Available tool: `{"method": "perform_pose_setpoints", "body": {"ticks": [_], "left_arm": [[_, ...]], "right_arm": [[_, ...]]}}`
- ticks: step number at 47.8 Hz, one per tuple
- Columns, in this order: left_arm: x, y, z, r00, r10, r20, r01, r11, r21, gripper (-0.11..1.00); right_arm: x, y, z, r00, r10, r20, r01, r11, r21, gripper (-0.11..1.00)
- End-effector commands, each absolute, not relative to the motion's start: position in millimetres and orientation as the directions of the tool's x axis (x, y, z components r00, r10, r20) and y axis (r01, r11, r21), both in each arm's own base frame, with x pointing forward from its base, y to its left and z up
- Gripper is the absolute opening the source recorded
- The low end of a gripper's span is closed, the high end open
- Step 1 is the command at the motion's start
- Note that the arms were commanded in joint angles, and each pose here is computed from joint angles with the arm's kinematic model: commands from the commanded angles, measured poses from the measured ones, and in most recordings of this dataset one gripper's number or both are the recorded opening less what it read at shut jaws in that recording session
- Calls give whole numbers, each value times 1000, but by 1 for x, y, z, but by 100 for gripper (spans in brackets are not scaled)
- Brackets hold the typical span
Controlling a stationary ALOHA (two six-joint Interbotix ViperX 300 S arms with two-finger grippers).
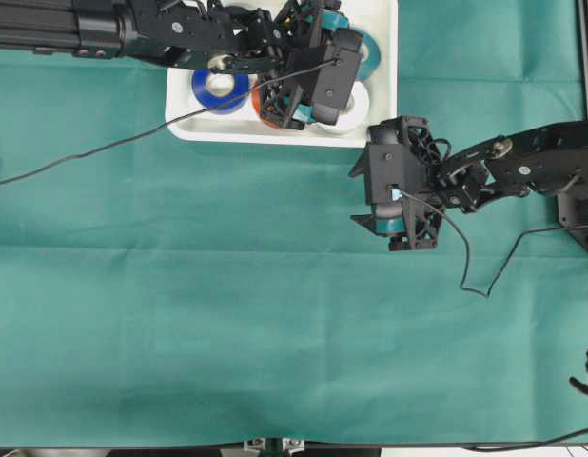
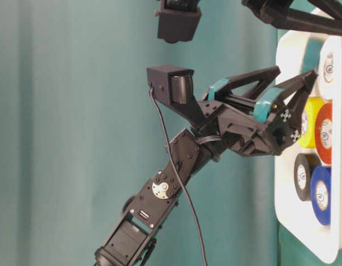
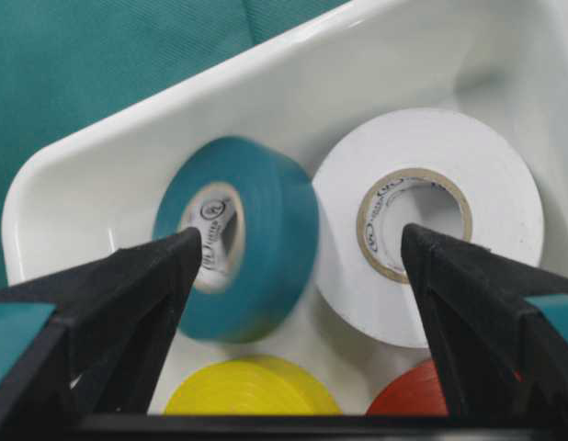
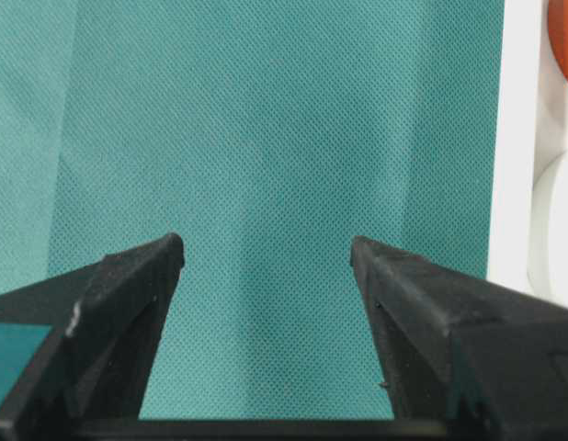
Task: Put the tape alternately from left to right into the white case.
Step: 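Release the teal roll and pull the left gripper back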
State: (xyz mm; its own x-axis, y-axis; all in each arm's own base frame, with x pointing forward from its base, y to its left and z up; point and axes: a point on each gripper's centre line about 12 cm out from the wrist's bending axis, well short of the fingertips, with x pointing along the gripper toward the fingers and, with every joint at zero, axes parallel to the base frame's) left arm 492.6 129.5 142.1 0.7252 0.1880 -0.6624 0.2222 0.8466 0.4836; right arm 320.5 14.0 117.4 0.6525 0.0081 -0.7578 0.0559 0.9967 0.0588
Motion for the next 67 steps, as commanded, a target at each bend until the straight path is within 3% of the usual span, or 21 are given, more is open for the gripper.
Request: {"method": "perform_pose_setpoints", "body": {"ticks": [1, 15, 28, 67], "left_arm": [[492, 129, 173, 766, 197, -612, 186, 843, 505, 55], [482, 114, 178, 767, 179, -616, 208, 840, 502, 54], [464, 78, 180, 765, 125, -632, 260, 837, 481, 54], [414, -11, 178, 744, -22, -668, 293, 909, 296, 54]], "right_arm": [[324, 16, 128, 678, 15, -734, 49, 997, 66, 82], [324, 15, 128, 679, 15, -734, 50, 996, 67, 82], [324, 15, 128, 678, 14, -734, 51, 997, 66, 82], [324, 16, 128, 678, 15, -734, 51, 996, 67, 82]]}}
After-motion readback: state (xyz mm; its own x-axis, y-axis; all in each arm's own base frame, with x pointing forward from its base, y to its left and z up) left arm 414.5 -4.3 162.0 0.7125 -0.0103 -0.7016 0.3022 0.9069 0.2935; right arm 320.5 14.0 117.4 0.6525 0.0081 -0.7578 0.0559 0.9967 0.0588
